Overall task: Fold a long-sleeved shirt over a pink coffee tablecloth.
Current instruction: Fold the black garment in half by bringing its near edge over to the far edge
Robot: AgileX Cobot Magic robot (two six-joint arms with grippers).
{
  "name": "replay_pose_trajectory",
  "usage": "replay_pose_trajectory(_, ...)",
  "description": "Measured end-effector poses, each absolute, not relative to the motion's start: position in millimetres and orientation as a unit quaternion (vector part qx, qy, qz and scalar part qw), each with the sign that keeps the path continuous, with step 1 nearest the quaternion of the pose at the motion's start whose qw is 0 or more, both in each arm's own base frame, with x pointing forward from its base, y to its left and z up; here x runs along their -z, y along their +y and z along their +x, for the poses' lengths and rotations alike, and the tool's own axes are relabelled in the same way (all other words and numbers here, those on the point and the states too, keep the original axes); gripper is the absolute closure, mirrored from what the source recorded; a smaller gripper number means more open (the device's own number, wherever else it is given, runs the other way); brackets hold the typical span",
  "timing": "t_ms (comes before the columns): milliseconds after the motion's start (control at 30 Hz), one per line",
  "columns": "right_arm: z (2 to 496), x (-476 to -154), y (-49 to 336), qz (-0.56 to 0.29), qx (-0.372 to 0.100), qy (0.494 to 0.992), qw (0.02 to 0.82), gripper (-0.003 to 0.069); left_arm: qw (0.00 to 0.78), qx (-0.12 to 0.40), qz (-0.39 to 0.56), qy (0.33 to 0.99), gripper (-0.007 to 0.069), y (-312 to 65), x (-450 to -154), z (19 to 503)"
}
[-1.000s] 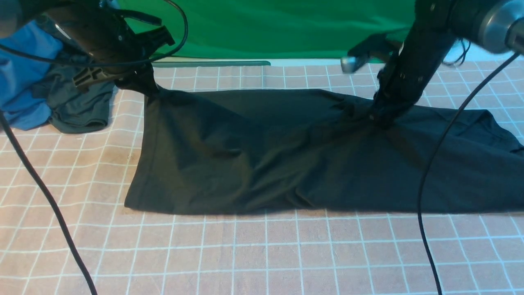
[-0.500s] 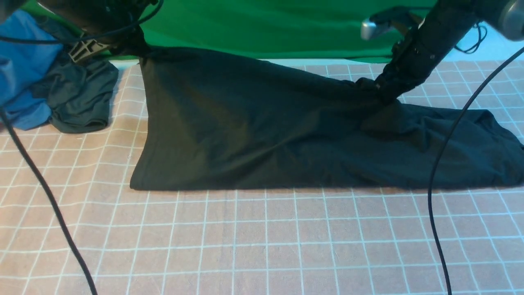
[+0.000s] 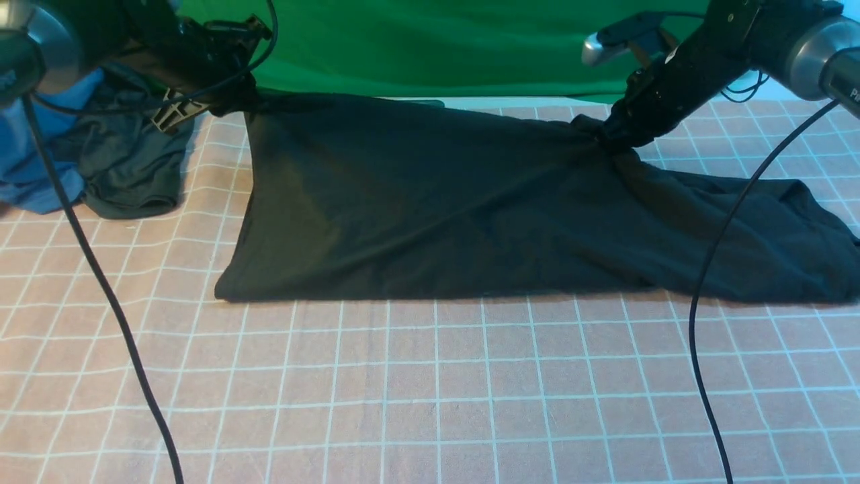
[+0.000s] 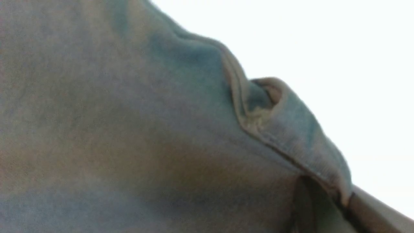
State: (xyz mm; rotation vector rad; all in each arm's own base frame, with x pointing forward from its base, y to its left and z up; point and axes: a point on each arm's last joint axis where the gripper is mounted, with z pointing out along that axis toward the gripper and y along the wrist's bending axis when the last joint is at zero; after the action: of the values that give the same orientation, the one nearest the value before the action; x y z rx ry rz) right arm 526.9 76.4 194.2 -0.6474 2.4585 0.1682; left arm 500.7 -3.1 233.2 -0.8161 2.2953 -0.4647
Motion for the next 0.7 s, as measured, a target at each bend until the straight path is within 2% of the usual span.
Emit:
replay_pose_trajectory(133,531,-188,76,-0.238,-0.06,0.921,0.304,0.0588,0.322,0.171,-0.303,0.88,0.0594,-2,-222,504)
replay_pose_trajectory(267,535,-180,78,-0.236,-0.057,0.919,0.312,0.0546,0.319,0.165,-0.295,0.885,0.0589,-2,-214,506)
replay_pose_trajectory(367,538,-181,77,-0.219,-0.054,0.916,0.332,0.0456,0.323,0.164,-0.292,0.885,0.0551,-2,-212,507)
replay_pose_trajectory(400,539,-187,77,-0.209,-0.054,0.915,0.34,0.0379,0.328,0.162,-0.29,0.885,0.0501,0,-213,508)
replay_pose_trajectory(467,536,-198,74,-0.197,-0.049,0.918,0.339,0.0302,0.327,0.155,-0.282,0.888,0.0442,1,-215,507)
replay_pose_trajectory(533,530,-216,70,-0.196,-0.034,0.922,0.331,0.027,0.324,0.142,-0.27,0.895,0.0377,2,-222,504)
replay_pose_trajectory(600,521,-239,66,-0.197,-0.016,0.926,0.322,0.0274,0.318,0.132,-0.257,0.903,0.0341,2,-231,500)
replay_pose_trajectory(667,505,-273,56,-0.199,0.014,0.932,0.304,0.034,0.307,0.117,-0.227,0.917,0.0339,2,-248,490)
replay_pose_trajectory(700,504,-277,56,-0.199,0.016,0.931,0.307,0.0351,0.303,0.115,-0.224,0.919,0.0342,2,-251,487)
